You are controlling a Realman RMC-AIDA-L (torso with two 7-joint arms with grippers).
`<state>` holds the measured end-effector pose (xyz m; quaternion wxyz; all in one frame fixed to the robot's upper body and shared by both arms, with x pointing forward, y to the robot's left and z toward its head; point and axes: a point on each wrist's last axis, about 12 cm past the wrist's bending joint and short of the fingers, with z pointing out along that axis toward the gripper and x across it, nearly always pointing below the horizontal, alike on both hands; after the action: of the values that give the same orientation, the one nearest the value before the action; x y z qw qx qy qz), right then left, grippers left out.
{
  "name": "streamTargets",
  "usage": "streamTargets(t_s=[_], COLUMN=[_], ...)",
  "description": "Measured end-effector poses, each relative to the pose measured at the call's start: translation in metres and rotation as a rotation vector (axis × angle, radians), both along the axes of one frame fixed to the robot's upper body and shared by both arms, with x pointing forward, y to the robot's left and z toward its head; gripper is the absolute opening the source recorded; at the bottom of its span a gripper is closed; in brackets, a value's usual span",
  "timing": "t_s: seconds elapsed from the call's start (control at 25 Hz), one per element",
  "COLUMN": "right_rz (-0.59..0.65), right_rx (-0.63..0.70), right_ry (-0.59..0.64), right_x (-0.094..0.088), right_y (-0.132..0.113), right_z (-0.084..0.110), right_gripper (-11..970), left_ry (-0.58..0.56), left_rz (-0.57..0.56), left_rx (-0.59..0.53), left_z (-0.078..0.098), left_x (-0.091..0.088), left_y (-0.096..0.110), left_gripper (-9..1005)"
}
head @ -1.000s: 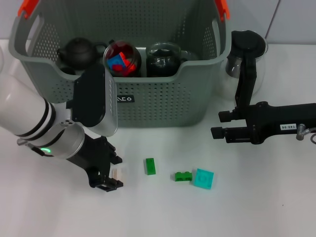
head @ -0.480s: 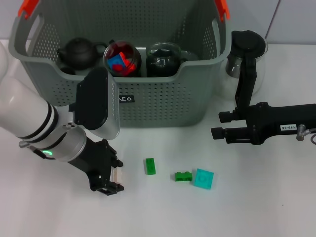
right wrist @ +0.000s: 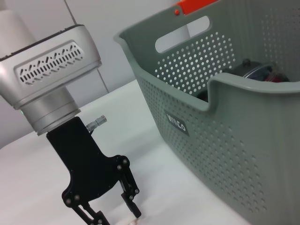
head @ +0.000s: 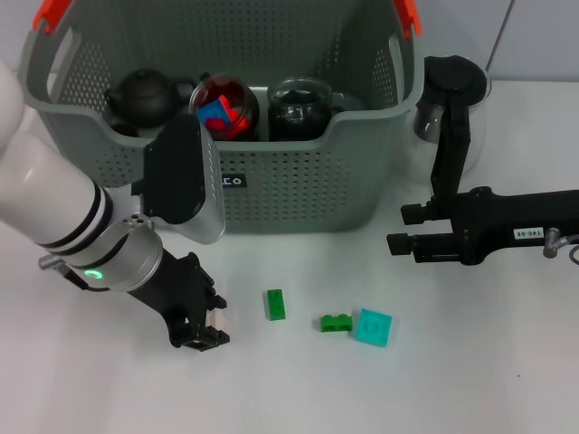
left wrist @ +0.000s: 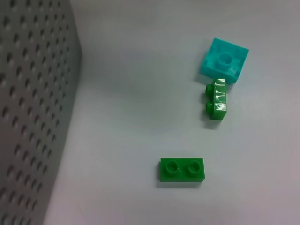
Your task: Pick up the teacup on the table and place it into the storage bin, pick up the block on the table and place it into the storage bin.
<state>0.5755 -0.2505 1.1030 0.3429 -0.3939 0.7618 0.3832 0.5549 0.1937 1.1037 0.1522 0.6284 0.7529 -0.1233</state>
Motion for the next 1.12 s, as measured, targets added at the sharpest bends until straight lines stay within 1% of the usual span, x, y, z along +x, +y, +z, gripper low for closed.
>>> streamTargets(t_s=[0.16, 0.24, 0.28, 0.4, 0.44, 0.52, 0.64, 0.76, 0.8, 0.84, 0.88, 0.92, 1.0, 1.12], right_rz=[0.000, 0.001, 0.002, 0.005, 0.006, 0.007, 0.007, 0.008, 0.008, 0.008, 0.009, 0.009, 0.011, 0.012], right_rx=[0.000, 0.000, 0.001, 0.002, 0.003, 0.004, 0.004, 0.004, 0.004, 0.004, 0.005, 0.005, 0.006, 0.009], right_ry=[0.000, 0.000, 0.001, 0.002, 0.003, 0.004, 0.003, 0.001, -0.001, -0.001, -0.001, -0.001, -0.002, -0.003], right_x=[0.000, 0.000, 0.000, -0.001, -0.001, -0.001, -0.001, -0.001, 0.000, 0.000, 0.000, 0.000, -0.001, -0.001], right_y=[0.000, 0.000, 0.000, 0.000, 0.000, 0.000, 0.000, 0.000, 0.000, 0.000, 0.001, 0.001, 0.001, 0.002], right_z=[0.000, 0.000, 0.000, 0.000, 0.000, 0.001, 0.001, 0.001, 0.001, 0.001, 0.002, 0.002, 0.002, 0.002], right_gripper=[644, 644, 644, 644, 644, 644, 644, 644, 644, 644, 644, 644, 644, 644], left_ry=[0.001, 0.001, 0.002, 0.023, 0.040, 0.064, 0.079, 0.076, 0.066, 0.054, 0.054, -0.013, -0.082, -0.197], left_rz=[0.007, 0.028, 0.032, 0.057, 0.060, 0.056, 0.022, -0.017, -0.025, -0.031, -0.031, -0.015, 0.024, 0.120], left_rx=[0.003, 0.001, -0.001, -0.038, -0.067, -0.145, -0.327, -0.536, -0.633, -0.692, -0.692, -0.808, -0.842, -0.846], left_z=[0.000, 0.002, 0.002, 0.012, 0.017, 0.031, 0.062, 0.093, 0.106, 0.114, 0.114, 0.131, 0.139, 0.144], left_x=[0.000, 0.001, 0.001, 0.002, 0.001, 0.001, -0.001, -0.003, -0.002, -0.002, -0.002, 0.003, 0.010, 0.027], left_y=[0.000, 0.002, 0.002, 0.004, 0.005, 0.006, 0.014, 0.025, 0.031, 0.034, 0.034, 0.039, 0.040, 0.037], left_gripper=[440, 412, 412, 411, 411, 411, 412, 412, 411, 411, 411, 411, 411, 411])
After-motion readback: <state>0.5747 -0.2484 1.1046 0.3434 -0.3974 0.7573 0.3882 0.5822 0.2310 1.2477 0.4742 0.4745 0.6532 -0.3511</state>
